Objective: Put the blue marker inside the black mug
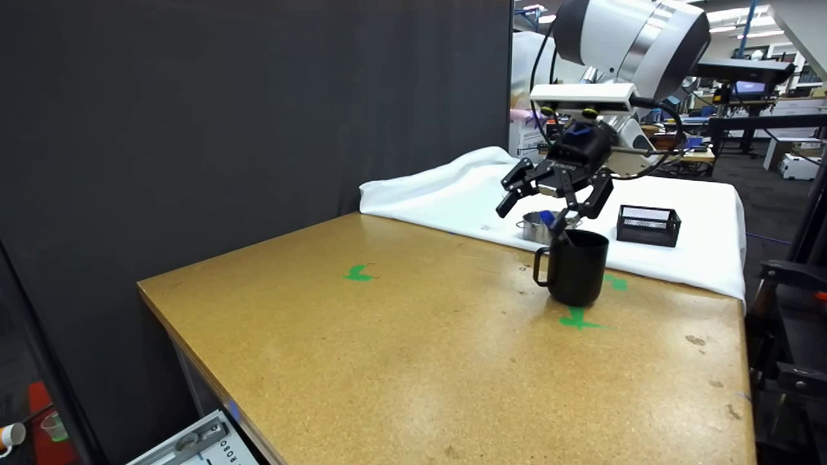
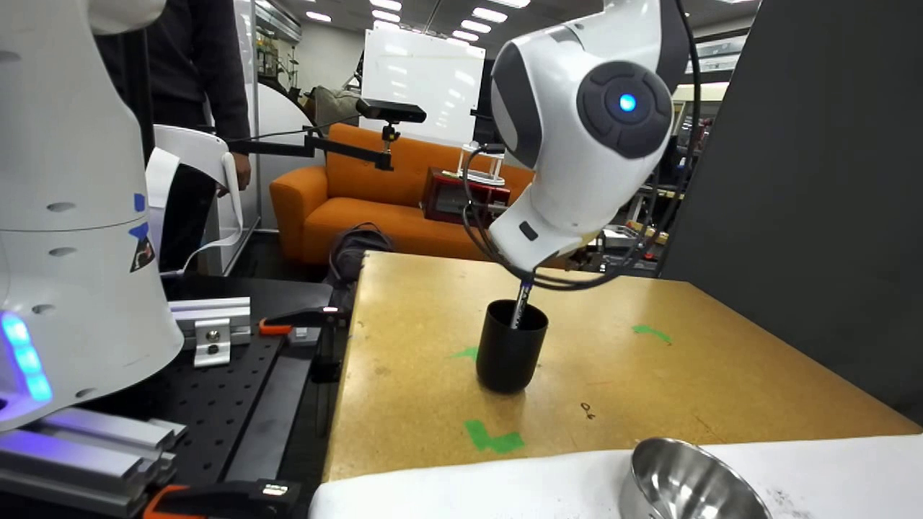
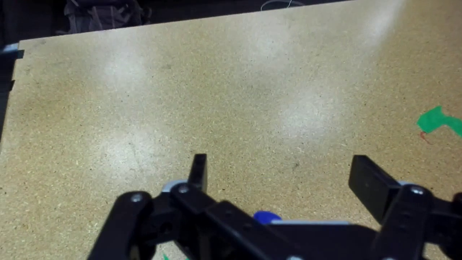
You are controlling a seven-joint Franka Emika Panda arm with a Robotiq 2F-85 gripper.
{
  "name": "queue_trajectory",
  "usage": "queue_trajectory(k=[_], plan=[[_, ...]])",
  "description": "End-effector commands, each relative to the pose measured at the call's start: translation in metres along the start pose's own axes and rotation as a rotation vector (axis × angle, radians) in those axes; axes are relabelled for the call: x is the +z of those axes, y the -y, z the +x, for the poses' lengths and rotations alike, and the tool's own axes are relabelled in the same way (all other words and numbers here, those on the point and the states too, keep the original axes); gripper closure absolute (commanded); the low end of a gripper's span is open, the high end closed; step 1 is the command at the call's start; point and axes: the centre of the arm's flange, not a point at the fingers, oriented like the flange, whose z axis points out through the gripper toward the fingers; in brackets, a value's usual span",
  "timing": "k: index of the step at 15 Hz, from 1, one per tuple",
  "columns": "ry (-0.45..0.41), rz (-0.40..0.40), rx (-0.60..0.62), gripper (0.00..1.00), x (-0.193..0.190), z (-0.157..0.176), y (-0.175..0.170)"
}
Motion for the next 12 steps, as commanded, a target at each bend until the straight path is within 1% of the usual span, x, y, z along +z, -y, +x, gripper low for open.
queue_trajectory(k=[1, 3, 6, 9, 12], plan=[[-0.195, -0.046, 0.020, 0.00, -0.004, -0.051, -0.001], [-0.299, -0.065, 0.018, 0.00, 0.001, -0.081, 0.001], [-0.419, -0.117, 0.010, 0.00, 0.012, -0.102, 0.002], [-0.514, -0.152, -0.010, 0.00, 0.020, -0.112, 0.005], [-0.576, -0.145, -0.050, 0.00, 0.021, -0.127, 0.011]])
